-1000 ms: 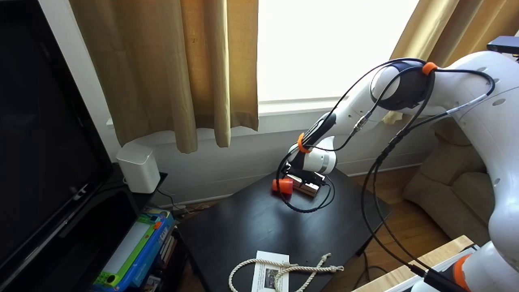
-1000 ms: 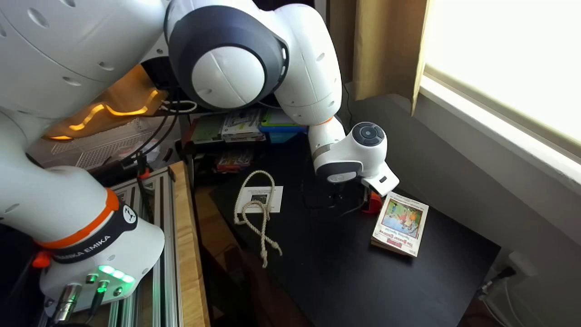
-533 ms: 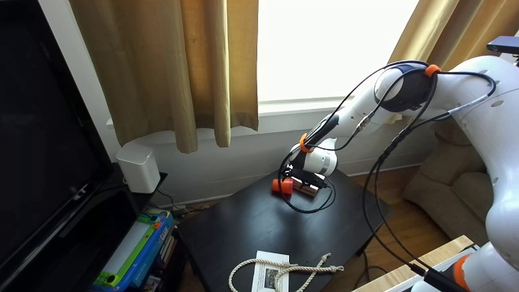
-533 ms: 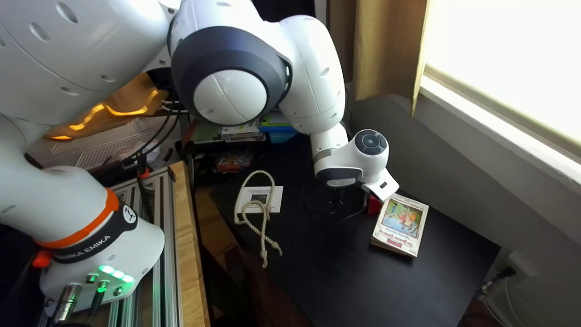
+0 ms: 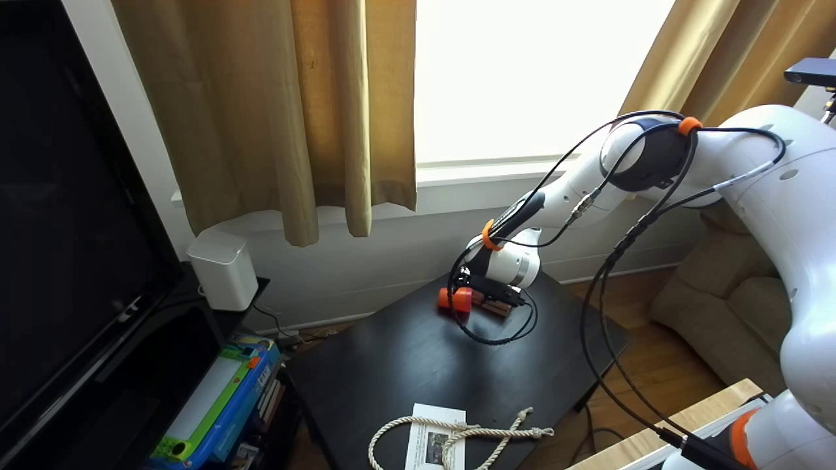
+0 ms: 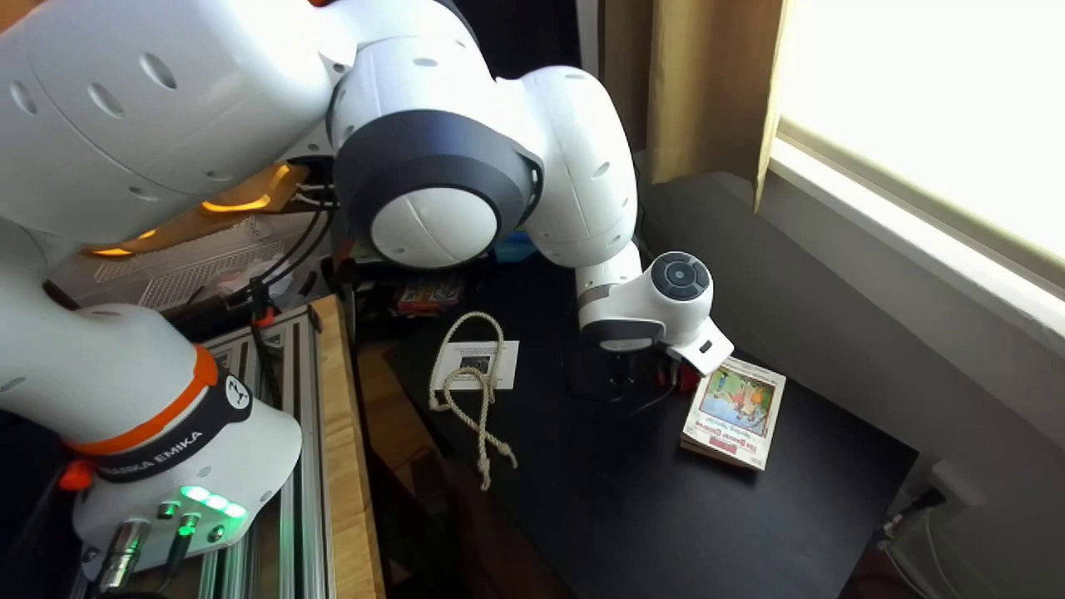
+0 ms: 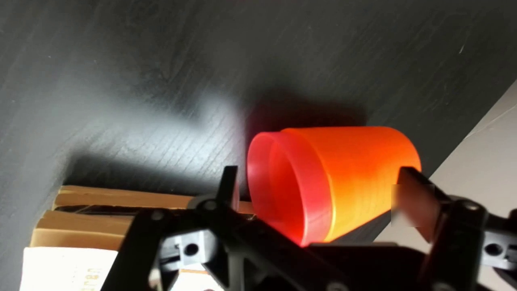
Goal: Turn over the orange cup
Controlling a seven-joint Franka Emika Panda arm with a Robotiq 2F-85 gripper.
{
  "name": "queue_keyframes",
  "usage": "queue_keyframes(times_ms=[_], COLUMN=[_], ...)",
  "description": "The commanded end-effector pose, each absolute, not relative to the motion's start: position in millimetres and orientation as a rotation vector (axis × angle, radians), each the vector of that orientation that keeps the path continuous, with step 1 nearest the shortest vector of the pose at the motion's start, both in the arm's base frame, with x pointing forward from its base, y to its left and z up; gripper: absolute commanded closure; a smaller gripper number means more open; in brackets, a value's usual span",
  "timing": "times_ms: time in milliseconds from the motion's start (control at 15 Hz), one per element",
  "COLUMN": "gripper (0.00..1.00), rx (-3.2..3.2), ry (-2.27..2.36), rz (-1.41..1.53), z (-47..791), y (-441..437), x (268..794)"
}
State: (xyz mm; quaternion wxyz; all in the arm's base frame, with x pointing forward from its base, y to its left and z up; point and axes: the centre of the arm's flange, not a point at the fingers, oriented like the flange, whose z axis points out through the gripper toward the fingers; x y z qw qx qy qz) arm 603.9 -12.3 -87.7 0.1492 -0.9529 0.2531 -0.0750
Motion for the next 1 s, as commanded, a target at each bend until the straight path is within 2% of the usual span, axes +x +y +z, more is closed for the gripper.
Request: queue_keyframes(times_ms=[0,200,467,600,800,933], gripper=[0.21,0.47,0.75,0.81,1.00,0.96], rx=[-2.706,-2.695,-2.677,-2.670,-2.682,-2.725], ry=[0.702,0.696,0.696,0.697,0.682,0.666], rz=[-0.293,-0.306,-0.327,-0.321,-0.292,-0.264], z=[-100,-104,-99,-93,-71,-63], y=[-14,-13,-13,-13,-3,3], x=[606,606,611,612,613,610])
